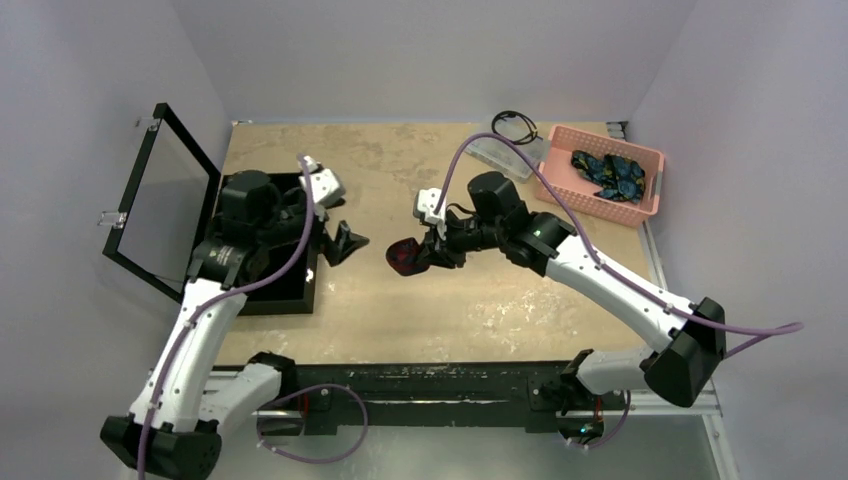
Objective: Roll the ties
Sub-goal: Move the storage box to the center of the board.
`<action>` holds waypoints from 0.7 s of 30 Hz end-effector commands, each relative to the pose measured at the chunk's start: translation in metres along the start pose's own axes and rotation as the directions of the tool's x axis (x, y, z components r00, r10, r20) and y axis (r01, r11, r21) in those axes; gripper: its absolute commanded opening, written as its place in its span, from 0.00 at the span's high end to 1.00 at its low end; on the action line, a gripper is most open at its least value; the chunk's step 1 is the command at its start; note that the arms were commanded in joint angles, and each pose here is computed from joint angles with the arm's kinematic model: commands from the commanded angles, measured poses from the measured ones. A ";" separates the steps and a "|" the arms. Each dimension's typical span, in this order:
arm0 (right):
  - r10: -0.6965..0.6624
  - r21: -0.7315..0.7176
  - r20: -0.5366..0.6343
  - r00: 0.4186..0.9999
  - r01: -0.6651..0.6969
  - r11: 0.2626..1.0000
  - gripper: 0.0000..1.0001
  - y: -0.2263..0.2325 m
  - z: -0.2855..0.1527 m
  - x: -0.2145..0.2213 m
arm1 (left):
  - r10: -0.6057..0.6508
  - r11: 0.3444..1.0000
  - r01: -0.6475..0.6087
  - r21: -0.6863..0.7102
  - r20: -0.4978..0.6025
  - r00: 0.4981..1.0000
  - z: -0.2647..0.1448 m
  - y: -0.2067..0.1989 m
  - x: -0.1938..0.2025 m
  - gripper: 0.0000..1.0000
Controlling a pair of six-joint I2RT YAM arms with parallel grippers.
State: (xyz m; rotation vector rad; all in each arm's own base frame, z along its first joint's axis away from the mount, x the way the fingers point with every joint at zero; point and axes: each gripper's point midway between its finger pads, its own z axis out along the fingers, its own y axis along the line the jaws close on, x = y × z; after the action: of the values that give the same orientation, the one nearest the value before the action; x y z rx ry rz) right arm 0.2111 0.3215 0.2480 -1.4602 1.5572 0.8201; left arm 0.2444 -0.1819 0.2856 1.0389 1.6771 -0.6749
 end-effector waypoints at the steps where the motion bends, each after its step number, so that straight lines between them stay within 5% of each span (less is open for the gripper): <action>1: 0.084 0.062 0.036 0.996 -0.086 0.994 1.00 -0.024 0.005 -0.016 | -0.141 0.963 0.144 -0.229 0.031 0.990 -0.043 0.034 0.006 0.00; 5: 0.225 0.105 0.023 0.974 -0.226 0.968 1.00 -0.056 0.016 -0.012 | -0.331 0.825 0.259 -0.502 -0.058 0.942 -0.069 0.081 0.054 0.01; 9: 0.290 0.172 -0.009 0.957 -0.285 0.943 1.00 -0.092 0.021 0.001 | -0.535 0.660 0.301 -0.689 -0.149 0.831 -0.079 0.117 0.105 0.14; 14: 0.193 0.253 -0.046 0.980 -0.175 0.951 1.00 -0.119 0.015 0.002 | -0.640 0.603 0.366 -0.709 -0.156 0.752 -0.057 0.138 0.137 0.26; 21: 0.179 0.334 -0.084 0.980 -0.141 0.932 1.00 -0.137 -0.001 0.007 | -0.703 0.604 0.394 -0.692 -0.231 0.673 -0.025 0.157 0.175 0.33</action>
State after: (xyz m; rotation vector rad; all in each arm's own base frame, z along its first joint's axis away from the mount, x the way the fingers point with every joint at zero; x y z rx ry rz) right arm 0.3335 0.3133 0.2212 -1.2011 1.8833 0.6276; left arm 0.3257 -0.0334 0.1360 0.2010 2.5227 -0.2200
